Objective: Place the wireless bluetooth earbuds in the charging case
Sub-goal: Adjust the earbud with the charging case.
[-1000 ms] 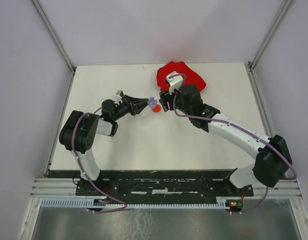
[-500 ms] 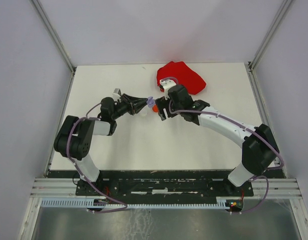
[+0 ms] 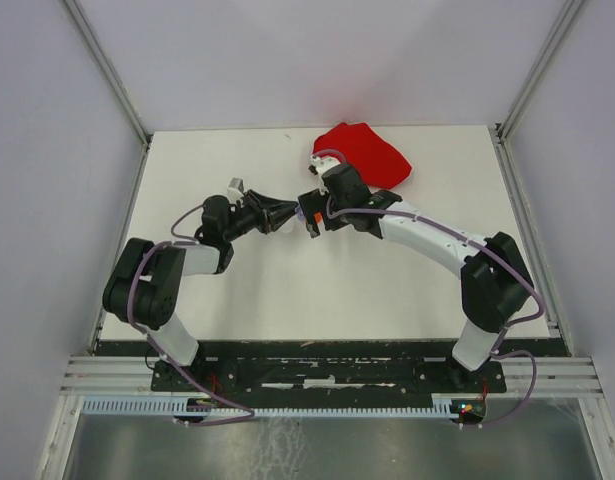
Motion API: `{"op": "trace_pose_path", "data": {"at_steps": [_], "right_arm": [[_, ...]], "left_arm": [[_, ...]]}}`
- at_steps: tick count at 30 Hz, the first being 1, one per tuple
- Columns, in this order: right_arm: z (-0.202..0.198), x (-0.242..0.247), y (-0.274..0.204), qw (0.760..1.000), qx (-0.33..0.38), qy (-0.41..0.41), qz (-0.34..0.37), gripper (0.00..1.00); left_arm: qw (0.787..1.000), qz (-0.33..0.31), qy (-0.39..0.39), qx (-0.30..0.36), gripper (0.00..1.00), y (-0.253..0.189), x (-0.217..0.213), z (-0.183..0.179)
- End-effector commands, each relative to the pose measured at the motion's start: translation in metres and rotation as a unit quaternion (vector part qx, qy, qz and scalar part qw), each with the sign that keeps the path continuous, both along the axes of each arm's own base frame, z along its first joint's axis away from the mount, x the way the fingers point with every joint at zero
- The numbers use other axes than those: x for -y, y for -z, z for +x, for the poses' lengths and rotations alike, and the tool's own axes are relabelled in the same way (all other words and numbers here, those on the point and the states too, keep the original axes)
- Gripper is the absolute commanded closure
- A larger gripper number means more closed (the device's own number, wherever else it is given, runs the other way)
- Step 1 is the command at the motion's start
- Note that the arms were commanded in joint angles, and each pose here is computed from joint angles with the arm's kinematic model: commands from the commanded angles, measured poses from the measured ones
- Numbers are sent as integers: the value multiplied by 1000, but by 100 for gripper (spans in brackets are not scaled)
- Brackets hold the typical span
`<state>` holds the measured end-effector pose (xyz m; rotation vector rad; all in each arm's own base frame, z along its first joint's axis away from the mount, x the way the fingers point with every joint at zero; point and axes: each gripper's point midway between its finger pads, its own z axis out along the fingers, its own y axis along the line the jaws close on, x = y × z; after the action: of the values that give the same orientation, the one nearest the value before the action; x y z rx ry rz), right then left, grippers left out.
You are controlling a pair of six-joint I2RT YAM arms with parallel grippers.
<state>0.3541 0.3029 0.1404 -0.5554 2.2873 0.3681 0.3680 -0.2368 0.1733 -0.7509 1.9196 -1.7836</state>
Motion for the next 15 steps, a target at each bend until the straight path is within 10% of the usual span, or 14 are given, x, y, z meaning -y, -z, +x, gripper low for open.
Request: {"op": "trace_pose_path", "data": {"at_steps": [1, 15], "right_arm": [[11, -8, -19, 1000, 16, 17, 14, 1], [28, 13, -19, 998, 17, 64, -3, 1]], "left_arm": [[999, 21, 6, 50, 97, -15, 1, -8], [999, 30, 18, 37, 97, -6, 2, -23]]}}
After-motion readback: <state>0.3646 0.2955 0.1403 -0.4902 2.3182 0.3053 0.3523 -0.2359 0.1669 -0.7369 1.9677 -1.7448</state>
